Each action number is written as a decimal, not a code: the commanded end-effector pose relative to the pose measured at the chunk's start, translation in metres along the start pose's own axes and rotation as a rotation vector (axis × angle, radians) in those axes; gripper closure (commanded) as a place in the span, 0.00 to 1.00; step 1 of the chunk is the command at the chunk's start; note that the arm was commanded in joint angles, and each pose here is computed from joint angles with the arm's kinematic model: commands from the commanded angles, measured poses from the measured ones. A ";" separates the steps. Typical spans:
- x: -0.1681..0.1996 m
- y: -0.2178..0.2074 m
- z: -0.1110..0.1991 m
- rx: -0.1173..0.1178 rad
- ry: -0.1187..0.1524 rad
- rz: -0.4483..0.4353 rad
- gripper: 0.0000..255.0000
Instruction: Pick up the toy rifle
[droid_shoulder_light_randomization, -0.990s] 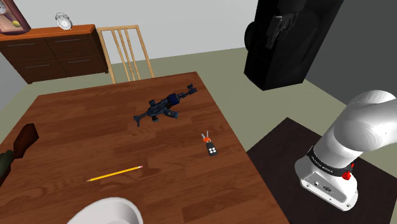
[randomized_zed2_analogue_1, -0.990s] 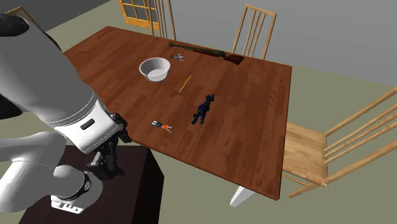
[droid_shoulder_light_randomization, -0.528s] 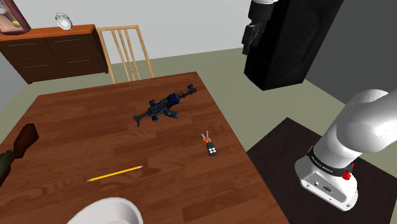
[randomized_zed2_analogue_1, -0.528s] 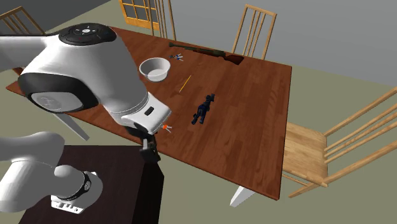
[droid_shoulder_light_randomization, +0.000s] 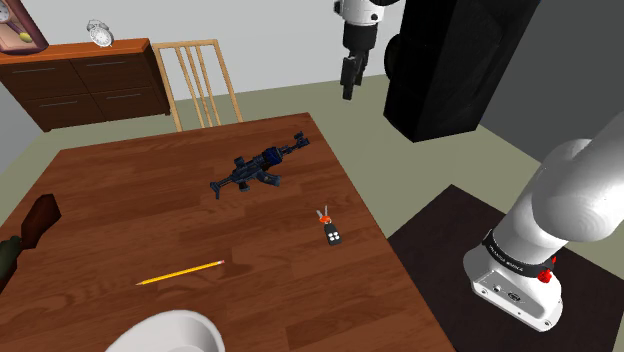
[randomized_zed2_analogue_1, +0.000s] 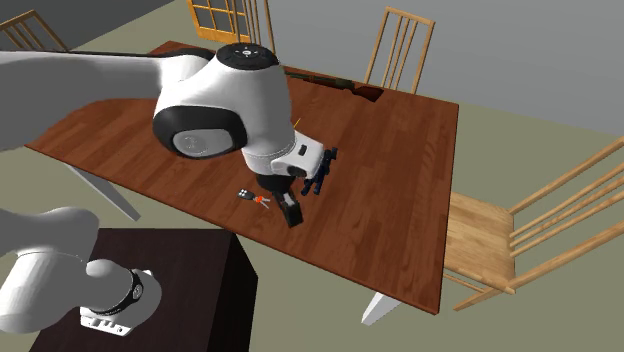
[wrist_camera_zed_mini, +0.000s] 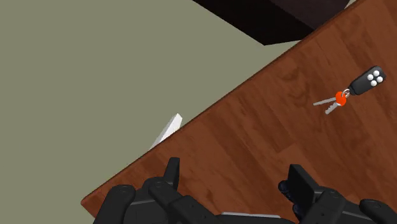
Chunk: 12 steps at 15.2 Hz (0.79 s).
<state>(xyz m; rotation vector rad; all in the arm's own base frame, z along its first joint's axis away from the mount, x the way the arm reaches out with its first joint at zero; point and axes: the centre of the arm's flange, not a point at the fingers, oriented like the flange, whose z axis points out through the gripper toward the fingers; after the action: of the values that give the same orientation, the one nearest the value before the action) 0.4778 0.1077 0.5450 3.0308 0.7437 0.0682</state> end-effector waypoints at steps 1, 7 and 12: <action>0.023 -0.012 0.013 0.007 -0.009 -0.056 0.00; 0.087 -0.051 0.045 0.025 -0.035 -0.219 0.00; 0.134 -0.091 0.073 0.041 -0.057 -0.356 0.00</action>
<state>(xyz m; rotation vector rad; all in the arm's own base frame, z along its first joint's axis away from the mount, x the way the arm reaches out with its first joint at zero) 0.5514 0.2366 0.4816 2.8854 1.2333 -0.0317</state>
